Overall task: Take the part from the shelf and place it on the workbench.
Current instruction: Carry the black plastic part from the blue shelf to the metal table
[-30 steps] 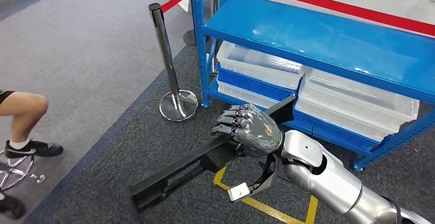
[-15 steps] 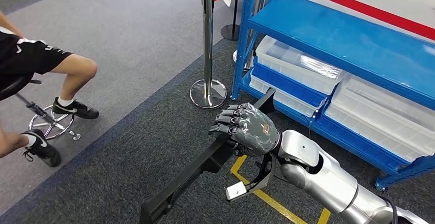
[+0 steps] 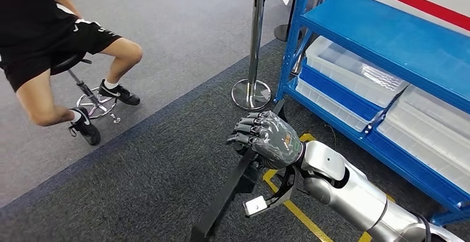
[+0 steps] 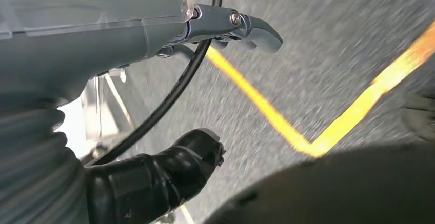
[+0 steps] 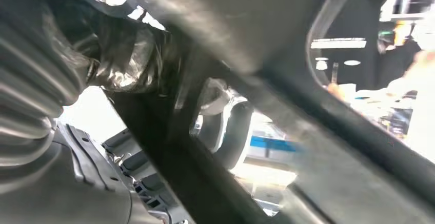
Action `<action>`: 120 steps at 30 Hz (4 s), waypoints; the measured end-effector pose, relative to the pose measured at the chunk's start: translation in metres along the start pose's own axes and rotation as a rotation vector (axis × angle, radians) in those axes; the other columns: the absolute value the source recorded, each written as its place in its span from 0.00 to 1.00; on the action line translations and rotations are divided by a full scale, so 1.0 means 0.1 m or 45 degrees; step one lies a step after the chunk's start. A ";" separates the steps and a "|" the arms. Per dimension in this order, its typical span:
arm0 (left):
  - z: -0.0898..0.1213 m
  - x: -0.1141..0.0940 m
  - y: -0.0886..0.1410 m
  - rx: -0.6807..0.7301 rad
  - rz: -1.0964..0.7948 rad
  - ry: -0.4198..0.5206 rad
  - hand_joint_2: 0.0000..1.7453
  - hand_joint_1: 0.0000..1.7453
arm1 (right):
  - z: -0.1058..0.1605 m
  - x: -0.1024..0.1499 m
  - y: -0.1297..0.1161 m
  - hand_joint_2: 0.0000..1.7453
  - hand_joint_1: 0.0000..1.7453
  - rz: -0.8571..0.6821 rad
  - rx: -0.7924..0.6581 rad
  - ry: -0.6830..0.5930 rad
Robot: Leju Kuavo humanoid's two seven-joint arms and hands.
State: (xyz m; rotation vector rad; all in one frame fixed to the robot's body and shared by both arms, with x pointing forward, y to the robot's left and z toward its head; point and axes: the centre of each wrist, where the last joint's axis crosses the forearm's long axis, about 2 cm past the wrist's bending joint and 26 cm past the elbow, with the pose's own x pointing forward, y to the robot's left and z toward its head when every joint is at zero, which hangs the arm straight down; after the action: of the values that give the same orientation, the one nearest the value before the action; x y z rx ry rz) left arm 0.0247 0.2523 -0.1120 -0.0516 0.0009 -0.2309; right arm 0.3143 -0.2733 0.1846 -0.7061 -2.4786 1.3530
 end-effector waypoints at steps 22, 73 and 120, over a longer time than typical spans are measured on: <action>0.01 0.06 -0.05 -0.004 0.040 -0.015 1.00 0.00 | 0.03 -0.12 -0.11 1.00 1.00 0.065 0.004 0.046; 0.00 0.05 -0.06 0.006 0.075 -0.120 1.00 0.00 | 0.18 -0.20 -0.32 1.00 1.00 0.161 -0.035 0.113; 0.00 -0.18 0.16 -0.102 0.172 -0.188 1.00 0.00 | 0.13 -0.50 -0.25 1.00 1.00 0.171 0.033 0.251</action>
State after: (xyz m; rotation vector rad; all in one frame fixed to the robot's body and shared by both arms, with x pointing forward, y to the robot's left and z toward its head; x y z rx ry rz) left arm 0.0109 0.2723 -0.1131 -0.1475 -0.1332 -0.0912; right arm 0.3441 -0.3201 0.1996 -0.9655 -2.2915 1.2878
